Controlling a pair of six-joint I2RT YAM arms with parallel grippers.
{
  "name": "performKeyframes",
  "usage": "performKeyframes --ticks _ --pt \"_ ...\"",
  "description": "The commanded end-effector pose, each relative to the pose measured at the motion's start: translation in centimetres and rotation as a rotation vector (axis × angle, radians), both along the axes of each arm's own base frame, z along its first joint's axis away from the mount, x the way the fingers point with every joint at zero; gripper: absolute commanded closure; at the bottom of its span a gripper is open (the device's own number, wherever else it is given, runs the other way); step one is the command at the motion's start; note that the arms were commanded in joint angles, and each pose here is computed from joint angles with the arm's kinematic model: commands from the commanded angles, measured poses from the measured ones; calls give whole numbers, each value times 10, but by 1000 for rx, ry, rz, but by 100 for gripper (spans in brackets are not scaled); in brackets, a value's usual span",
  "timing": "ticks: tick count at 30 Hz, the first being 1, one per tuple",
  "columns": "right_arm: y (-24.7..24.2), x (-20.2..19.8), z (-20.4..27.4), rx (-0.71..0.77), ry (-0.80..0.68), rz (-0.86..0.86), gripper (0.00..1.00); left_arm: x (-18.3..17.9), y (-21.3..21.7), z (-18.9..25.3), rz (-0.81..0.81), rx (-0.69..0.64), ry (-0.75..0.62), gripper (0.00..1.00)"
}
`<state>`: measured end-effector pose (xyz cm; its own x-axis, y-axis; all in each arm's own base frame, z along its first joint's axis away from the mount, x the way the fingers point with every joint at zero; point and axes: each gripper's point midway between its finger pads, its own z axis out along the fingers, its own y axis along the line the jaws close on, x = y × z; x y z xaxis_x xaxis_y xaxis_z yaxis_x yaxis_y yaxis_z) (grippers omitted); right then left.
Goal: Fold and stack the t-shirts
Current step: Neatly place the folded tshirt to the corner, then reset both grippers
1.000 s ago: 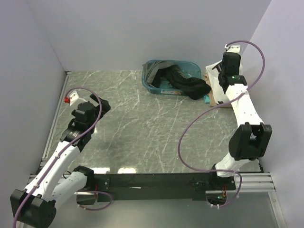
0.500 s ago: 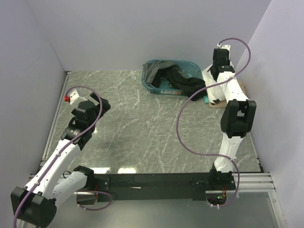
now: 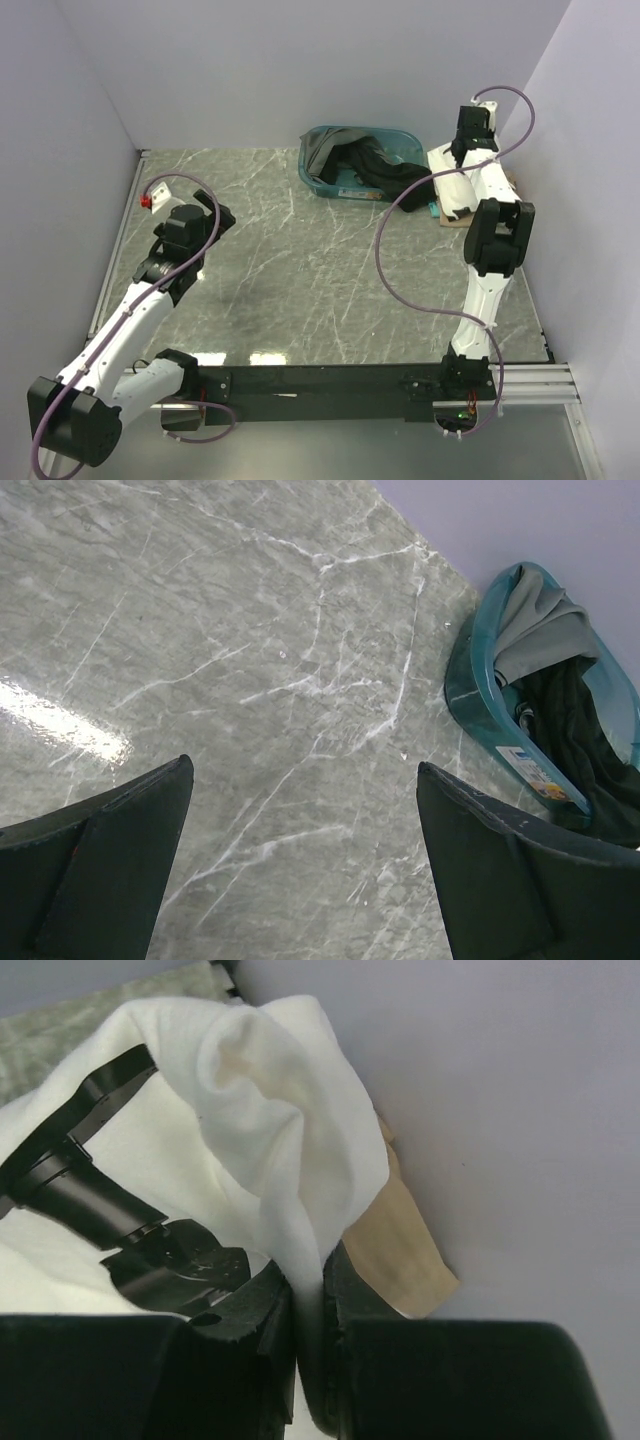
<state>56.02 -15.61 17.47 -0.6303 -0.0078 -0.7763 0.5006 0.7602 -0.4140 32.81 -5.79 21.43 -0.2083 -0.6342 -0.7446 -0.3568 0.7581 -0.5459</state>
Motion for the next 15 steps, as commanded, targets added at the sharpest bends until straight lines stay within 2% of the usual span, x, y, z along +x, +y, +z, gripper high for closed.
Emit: performKeyframes --ticks 1,2,4,5,6,8,11,15 --pt "-22 10 14 0 -95 -71 100 9 1 22 16 -6 -47 1" --pt "-26 11 7 -6 -85 -84 98 10 -1 24 9 -9 -48 1" --pt "-30 12 3 -7 -80 -90 83 12 -2 23 6 -8 -41 0" --pt "-34 13 0 -6 -75 -89 72 12 -2 23 3 -9 -39 1" --pt "-35 16 -2 -8 -79 -89 49 13 -3 23 1 -10 -39 1" --pt "-42 15 -3 -29 -82 -119 26 14 -5 22 -5 -13 -38 1" --pt "-46 11 4 -30 -106 -155 20 16 -7 22 -13 -17 -36 1" --pt "-37 6 22 42 -163 -124 17 14 -7 24 -19 -20 -42 1"
